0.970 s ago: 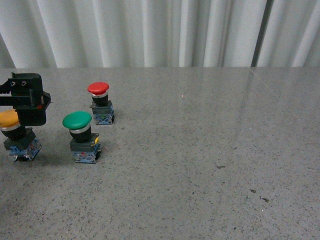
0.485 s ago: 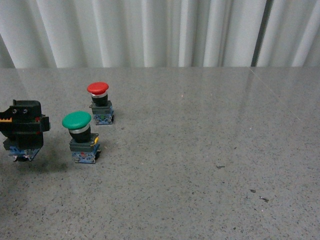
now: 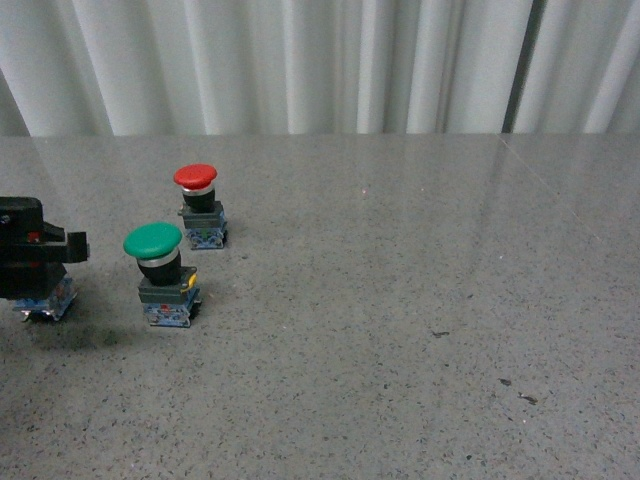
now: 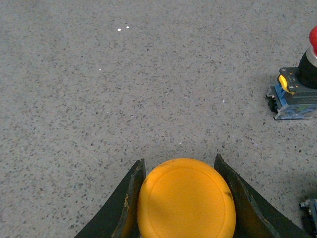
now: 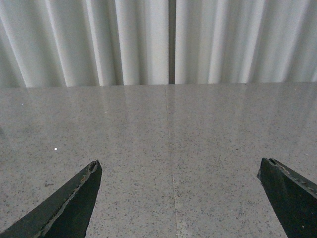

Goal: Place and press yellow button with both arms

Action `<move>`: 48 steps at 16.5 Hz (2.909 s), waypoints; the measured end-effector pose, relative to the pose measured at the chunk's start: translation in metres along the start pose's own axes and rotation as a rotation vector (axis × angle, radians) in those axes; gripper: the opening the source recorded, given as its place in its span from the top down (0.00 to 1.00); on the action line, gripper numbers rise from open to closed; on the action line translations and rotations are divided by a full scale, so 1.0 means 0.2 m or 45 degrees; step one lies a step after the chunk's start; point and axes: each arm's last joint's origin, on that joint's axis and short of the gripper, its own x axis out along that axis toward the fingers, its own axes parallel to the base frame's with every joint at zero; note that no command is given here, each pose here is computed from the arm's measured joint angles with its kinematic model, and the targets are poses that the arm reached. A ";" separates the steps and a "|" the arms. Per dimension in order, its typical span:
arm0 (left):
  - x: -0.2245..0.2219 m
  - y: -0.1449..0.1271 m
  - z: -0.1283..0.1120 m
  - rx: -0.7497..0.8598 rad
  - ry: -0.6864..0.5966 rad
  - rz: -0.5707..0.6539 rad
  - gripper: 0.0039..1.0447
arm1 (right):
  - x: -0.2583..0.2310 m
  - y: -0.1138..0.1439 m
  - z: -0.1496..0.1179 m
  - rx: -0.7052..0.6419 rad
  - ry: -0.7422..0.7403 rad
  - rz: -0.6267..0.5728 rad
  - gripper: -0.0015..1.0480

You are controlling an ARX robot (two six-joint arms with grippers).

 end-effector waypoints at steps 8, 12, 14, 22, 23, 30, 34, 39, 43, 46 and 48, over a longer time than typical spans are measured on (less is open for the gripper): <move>-0.32 -0.19 0.41 -0.006 -0.356 -0.161 0.67 | 0.00 0.00 0.00 0.000 0.000 0.000 0.06; 0.03 -0.93 0.18 -0.137 -0.068 -0.398 0.68 | 0.00 0.00 0.00 0.000 0.000 0.000 0.06; 0.06 -0.95 0.16 -0.137 -0.045 -0.387 0.68 | 0.00 0.00 0.00 0.000 0.000 0.000 0.06; 0.06 -1.01 0.10 -0.121 0.046 -0.408 0.52 | 0.00 0.00 0.00 0.000 0.000 0.000 0.06; 0.06 -1.00 0.10 -0.121 0.051 -0.412 0.40 | 0.00 0.00 0.00 0.000 0.000 0.000 0.06; -0.05 -0.89 0.30 -0.152 -0.179 -0.385 0.06 | 0.00 0.00 0.00 0.000 0.000 0.000 0.06; -0.45 -0.21 0.46 -0.086 -0.630 -0.013 0.06 | 0.00 0.00 0.00 0.000 0.000 0.000 0.06; -0.52 -0.02 0.36 -0.082 -0.676 0.041 0.18 | 0.00 0.00 0.00 0.000 0.000 0.000 0.06; -0.50 -0.01 0.21 -0.045 -0.584 -0.057 0.32 | 0.00 0.00 0.00 0.000 0.000 0.000 0.06; -0.53 0.03 0.07 -0.056 -0.570 -0.077 0.56 | 0.00 0.00 0.00 0.000 0.000 0.000 0.06; -0.58 0.06 0.02 -0.068 -0.617 -0.062 0.77 | 0.00 0.00 0.00 0.000 0.000 0.000 0.06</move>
